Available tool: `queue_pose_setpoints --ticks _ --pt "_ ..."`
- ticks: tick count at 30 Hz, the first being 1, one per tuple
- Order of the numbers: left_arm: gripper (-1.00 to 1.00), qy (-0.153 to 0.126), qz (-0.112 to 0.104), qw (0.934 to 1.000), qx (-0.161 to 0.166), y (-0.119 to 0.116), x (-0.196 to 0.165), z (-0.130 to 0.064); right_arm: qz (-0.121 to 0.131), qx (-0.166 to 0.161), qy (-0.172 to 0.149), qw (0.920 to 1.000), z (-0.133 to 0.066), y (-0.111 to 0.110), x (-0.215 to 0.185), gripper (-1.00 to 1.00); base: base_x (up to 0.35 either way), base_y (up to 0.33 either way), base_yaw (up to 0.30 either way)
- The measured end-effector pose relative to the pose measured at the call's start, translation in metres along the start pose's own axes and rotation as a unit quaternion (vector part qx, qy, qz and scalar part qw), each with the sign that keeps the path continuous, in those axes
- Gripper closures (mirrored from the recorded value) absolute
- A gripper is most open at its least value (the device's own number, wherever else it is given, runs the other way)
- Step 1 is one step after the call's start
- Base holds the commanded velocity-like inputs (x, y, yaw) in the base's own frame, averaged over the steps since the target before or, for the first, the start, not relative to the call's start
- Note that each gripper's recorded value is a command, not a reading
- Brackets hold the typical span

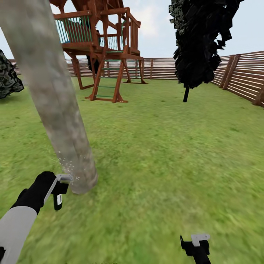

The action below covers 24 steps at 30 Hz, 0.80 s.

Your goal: In the garden, pick up the pesticide atomizer on the floor and spray pesticide onto both trees until each tree trunk is fully covered.

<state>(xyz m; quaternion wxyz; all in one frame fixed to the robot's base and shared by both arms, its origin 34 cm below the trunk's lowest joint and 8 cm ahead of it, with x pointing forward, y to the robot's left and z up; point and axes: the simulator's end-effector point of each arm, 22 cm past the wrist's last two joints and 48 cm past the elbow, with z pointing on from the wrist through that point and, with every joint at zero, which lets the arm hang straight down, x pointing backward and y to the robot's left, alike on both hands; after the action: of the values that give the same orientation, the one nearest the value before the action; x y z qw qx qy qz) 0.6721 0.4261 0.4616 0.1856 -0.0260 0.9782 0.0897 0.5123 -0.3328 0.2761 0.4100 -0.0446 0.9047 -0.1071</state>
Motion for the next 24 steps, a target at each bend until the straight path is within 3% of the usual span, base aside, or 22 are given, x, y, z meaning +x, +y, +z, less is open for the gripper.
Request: queue_pose_setpoints --ticks 6,10,17,19,22,24 --pt "1.00 0.001 0.000 1.0000 -0.001 -0.001 0.001 0.001 0.000 0.000 0.000 1.0000 0.000 0.000 0.000 -1.00 0.011 -0.276 0.263" --pt "1.00 -0.009 0.002 1.0000 -0.002 0.001 -0.002 0.002 0.000 0.000 -0.001 1.0000 0.000 0.000 0.000 -1.00 0.088 -0.276 0.048" --pt "1.00 0.016 0.006 0.9998 0.006 -0.002 0.047 0.046 0.000 -0.001 0.000 1.0000 0.000 0.001 0.000 -1.00 0.134 -0.271 0.101" --pt "1.00 0.006 0.007 0.9998 -0.016 0.009 0.047 0.050 0.000 -0.001 0.000 1.0000 0.000 0.001 0.000 -1.00 0.159 -0.259 0.272" --pt "1.00 0.014 -0.008 0.9996 -0.023 0.010 0.059 0.057 0.000 -0.001 0.000 1.0000 0.000 0.001 0.000 -1.00 0.158 -0.257 0.276" --pt "1.00 -0.009 -0.021 0.9997 -0.014 0.005 0.051 0.060 0.001 -0.002 0.000 1.0000 0.000 0.002 0.000 -1.00 0.148 -0.256 0.276"
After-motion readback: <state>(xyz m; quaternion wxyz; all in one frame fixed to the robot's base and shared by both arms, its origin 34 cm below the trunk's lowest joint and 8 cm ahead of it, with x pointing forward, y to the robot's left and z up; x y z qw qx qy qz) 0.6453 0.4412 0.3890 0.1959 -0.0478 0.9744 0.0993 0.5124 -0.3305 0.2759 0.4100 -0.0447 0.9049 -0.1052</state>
